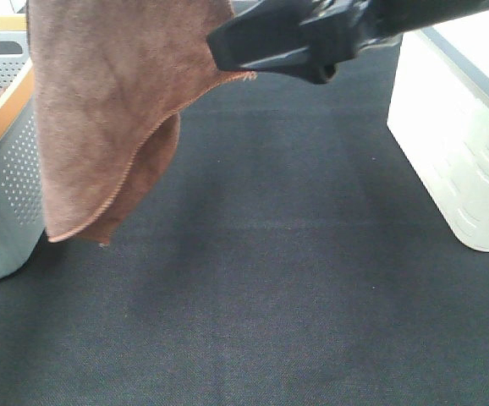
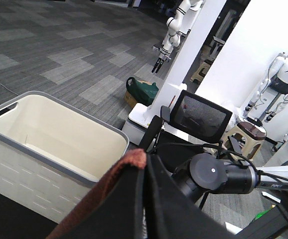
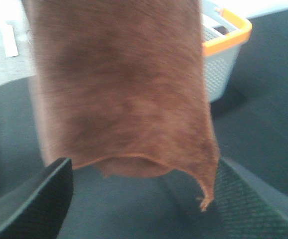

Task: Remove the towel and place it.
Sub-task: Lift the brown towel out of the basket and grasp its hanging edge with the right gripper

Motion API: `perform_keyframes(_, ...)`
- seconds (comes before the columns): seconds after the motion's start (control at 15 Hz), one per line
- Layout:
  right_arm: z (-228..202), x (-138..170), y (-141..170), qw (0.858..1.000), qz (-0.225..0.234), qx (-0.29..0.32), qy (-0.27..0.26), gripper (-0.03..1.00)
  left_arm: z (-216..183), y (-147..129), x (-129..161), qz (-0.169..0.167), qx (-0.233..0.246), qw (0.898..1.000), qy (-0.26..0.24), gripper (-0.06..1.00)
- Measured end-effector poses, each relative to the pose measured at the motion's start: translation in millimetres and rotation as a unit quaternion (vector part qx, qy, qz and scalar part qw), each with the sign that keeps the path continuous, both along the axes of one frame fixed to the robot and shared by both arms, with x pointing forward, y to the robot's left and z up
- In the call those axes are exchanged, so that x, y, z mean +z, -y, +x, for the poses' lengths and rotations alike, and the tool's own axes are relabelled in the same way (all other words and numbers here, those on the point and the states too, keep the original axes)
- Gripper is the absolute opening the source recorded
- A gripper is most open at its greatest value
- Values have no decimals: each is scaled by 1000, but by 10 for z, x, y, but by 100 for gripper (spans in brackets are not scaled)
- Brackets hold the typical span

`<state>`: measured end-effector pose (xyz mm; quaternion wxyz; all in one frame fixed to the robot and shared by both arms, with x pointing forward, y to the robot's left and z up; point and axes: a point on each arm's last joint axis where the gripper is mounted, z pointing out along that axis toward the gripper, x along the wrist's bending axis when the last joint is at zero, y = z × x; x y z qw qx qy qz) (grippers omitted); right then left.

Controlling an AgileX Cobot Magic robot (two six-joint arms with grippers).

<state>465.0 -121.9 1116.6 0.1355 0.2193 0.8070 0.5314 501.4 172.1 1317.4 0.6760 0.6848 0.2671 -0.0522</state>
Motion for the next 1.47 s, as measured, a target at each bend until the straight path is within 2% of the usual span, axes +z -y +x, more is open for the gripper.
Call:
perform_keyframes(0.13,105,-40,15,999,-5,-41,8,74,-1,1,2,-1,-1,1000,0,0)
perform_keyframes(0.47,157,-27,43,997,-4,-70,24,74,-2,1,2,-1,-1,1000,0,0)
perform_keyframes(0.6,157,-27,43,997,-4,-70,24,71,-2,1,2,-1,-1,1000,0,0)
perform_keyframes(0.8,144,-30,35,998,-2,-63,18,47,-2,1,2,-1,-1,1000,0,0)
perform_keyframes(0.87,126,-31,14,998,12,-55,0,40,-2,1,2,-1,-1,1000,0,0)
perform_keyframes(1.07,123,-28,3,998,23,-54,-11,55,-1,0,3,-2,0,1000,0,0)
perform_keyframes(1.33,146,-63,-10,998,21,-55,-16,59,-2,1,5,-3,-1,1000,0,0)
perform_keyframes(1.4,176,-114,-28,998,16,-55,-23,58,-2,1,5,-3,-1,1000,0,0)
perform_keyframes(1.47,208,-169,-46,998,11,-55,-31,52,-2,1,5,-3,-1,1000,0,0)
